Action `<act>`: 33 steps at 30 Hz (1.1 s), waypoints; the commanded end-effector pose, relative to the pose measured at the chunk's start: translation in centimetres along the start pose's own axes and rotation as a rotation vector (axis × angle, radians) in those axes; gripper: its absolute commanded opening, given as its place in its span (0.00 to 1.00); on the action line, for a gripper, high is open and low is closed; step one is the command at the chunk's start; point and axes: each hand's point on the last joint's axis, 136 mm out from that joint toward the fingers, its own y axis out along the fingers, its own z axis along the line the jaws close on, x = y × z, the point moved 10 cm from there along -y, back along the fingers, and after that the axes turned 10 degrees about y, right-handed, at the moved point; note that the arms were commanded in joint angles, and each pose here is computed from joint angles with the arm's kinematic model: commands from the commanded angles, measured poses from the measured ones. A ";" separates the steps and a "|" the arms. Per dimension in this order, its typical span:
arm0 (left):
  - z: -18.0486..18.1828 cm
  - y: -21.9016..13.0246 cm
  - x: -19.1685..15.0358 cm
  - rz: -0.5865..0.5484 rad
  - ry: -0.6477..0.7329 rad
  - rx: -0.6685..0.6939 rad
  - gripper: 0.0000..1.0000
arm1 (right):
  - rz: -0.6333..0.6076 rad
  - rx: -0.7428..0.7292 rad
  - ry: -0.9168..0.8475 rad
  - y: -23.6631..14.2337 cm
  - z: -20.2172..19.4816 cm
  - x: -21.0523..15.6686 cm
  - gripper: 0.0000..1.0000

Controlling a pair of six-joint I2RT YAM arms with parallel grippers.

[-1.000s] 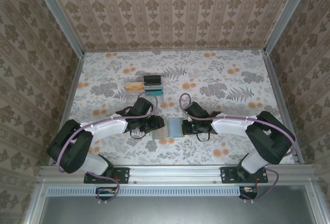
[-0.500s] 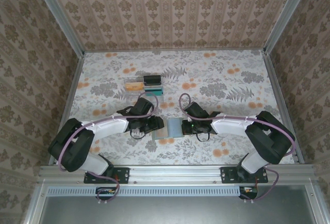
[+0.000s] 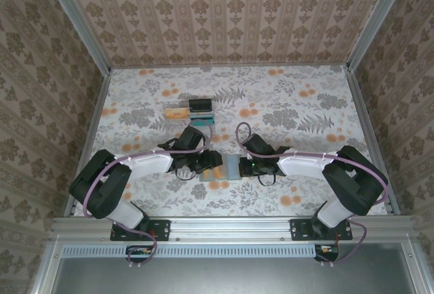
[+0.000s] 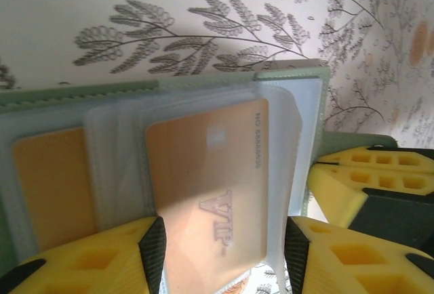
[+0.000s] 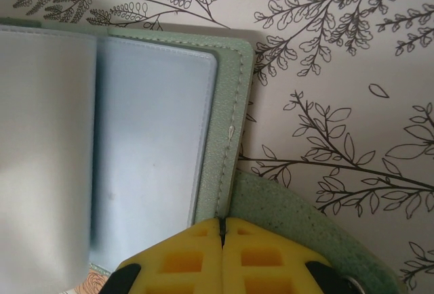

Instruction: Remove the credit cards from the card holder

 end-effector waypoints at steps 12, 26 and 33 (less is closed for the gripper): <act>-3.8 0.0 1.4 0.016 0.102 -0.094 0.59 | 0.035 -0.059 0.013 0.5 -0.9 -1.1 0.14; -4.1 -0.3 1.9 -0.004 0.115 -0.045 0.53 | -0.079 0.066 0.057 -4.0 -0.6 0.5 0.26; -0.7 -3.9 0.6 -0.061 0.067 0.055 0.29 | -0.027 0.218 0.062 -3.4 2.3 1.7 0.26</act>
